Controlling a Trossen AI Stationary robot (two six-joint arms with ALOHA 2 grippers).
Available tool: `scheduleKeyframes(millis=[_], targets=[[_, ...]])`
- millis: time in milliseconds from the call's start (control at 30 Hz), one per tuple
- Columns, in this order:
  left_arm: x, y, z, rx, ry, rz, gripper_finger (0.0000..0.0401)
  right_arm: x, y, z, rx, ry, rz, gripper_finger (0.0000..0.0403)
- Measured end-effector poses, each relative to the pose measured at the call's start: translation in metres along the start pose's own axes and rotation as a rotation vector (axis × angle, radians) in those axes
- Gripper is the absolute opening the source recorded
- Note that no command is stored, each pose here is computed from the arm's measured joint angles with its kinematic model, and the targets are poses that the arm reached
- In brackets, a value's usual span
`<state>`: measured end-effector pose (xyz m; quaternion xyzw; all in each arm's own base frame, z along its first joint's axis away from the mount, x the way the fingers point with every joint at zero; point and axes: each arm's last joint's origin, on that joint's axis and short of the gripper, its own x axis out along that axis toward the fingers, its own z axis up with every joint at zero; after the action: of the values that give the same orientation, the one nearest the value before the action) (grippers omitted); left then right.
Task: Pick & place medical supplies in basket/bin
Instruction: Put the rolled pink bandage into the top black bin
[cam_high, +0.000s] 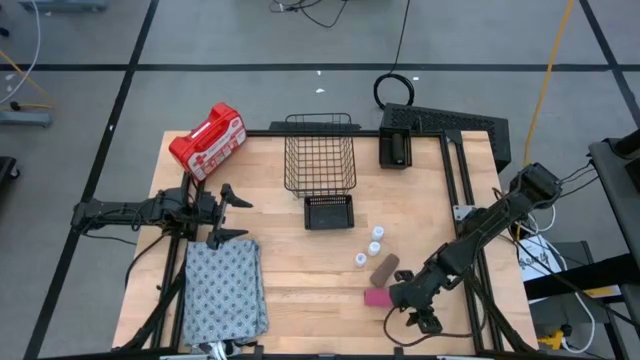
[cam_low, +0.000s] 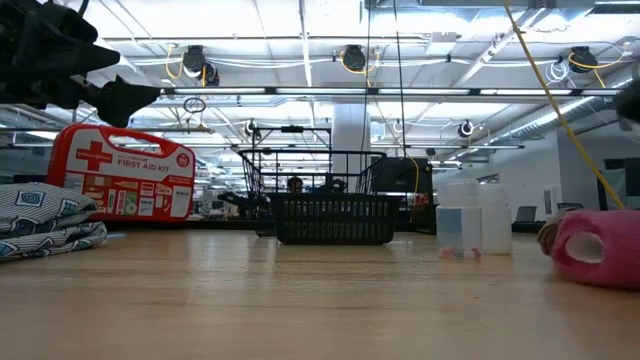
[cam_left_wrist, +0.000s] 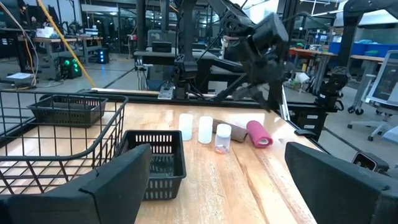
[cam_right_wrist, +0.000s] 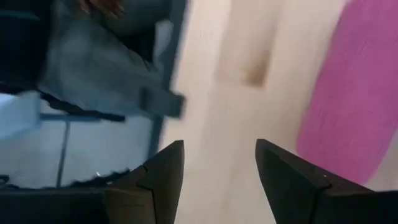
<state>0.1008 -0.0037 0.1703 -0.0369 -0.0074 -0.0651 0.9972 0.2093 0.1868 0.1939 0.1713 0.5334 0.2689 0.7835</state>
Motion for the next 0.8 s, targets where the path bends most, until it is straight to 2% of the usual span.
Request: scheduleKeyframes(millis=[167, 267, 333, 433, 667, 733, 800], targets=[[0.000, 0.000, 0.000, 0.000, 0.000, 0.000, 0.0374, -0.008, 0.013, 0.017, -0.043, -0.229, 0.062, 0.0189], [0.000, 0.000, 0.000, 0.000, -0.002, 0.000, 0.0374, -0.011, 0.019, 0.027, -0.122, -0.349, 0.107, 0.0188], [0.000, 0.000, 0.000, 0.000, -0.001, 0.000, 0.0374, -0.013, 0.021, 0.031, -0.176, -0.426, 0.079, 0.0187], [0.000, 0.000, 0.000, 0.000, -0.001, 0.000, 0.0374, -0.015, 0.018, 0.035, -0.161, -0.496, -0.041, 0.0191], [0.000, 0.000, 0.000, 0.000, -0.002, 0.000, 0.0374, -0.023, 0.014, 0.032, -0.111, -0.321, -0.401, 0.0214], [0.000, 0.000, 0.000, 0.000, -0.002, 0.000, 0.0374, -0.018, 0.009, 0.025, -0.085, -0.253, -0.468, 0.0219], [0.000, 0.000, 0.000, 0.000, -0.002, 0.000, 0.0374, -0.009, 0.005, 0.023, -0.055, -0.210, -0.489, 0.0224]])
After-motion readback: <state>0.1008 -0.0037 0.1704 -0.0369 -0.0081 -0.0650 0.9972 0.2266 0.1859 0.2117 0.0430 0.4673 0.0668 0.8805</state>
